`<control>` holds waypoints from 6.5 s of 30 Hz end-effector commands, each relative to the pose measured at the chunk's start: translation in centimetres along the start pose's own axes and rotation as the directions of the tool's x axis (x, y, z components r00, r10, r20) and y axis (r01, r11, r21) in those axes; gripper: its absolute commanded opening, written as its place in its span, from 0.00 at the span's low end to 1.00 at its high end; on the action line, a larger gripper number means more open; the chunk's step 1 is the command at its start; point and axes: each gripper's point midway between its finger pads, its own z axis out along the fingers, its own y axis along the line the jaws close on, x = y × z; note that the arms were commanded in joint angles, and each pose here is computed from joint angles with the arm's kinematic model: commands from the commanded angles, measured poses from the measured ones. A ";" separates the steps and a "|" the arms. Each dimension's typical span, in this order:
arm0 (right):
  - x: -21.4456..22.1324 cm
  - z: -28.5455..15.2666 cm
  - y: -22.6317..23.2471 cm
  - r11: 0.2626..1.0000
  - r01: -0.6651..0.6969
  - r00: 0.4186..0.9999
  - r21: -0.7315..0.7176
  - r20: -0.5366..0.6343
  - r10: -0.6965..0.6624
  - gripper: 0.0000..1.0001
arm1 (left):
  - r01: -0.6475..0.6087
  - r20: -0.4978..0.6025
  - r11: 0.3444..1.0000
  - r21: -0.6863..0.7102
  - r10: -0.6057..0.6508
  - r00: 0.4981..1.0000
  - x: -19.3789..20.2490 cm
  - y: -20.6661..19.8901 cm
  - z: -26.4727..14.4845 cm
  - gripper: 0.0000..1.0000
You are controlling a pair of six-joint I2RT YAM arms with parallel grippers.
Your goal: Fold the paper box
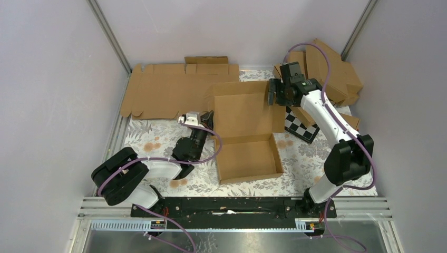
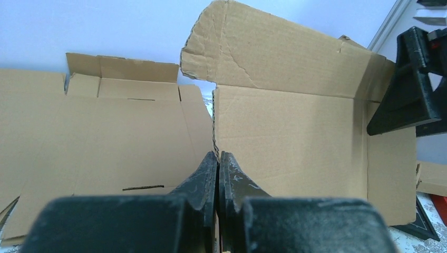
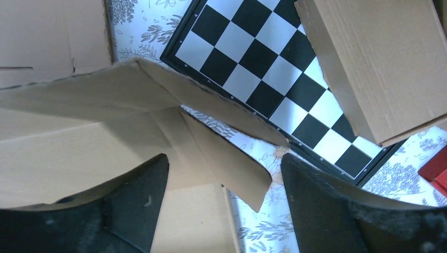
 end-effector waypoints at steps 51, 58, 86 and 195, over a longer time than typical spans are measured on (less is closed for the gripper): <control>-4.4 -9.5 3.2 0.954 0.077 0.849 -0.290 0.521 0.090 0.00 | 0.016 -0.577 0.984 0.175 0.090 0.812 -5.5 -4.2 4.2 0.00; -5.5 -13.3 1.7 0.936 -0.044 0.715 -0.350 0.643 0.275 0.00 | 0.088 -0.301 0.986 0.142 -0.042 0.953 -11.0 -7.3 5.4 0.00; -8.2 -6.1 11.4 0.926 0.003 0.678 -0.377 0.682 0.275 0.00 | -0.015 -0.251 0.969 -0.247 -0.049 0.967 -11.1 4.8 8.1 0.00; 0.3 -5.4 9.2 0.312 -0.861 0.469 -0.402 -0.389 0.793 0.83 | -0.095 -0.459 0.994 -0.049 0.062 0.886 -2.1 -2.9 -3.3 0.00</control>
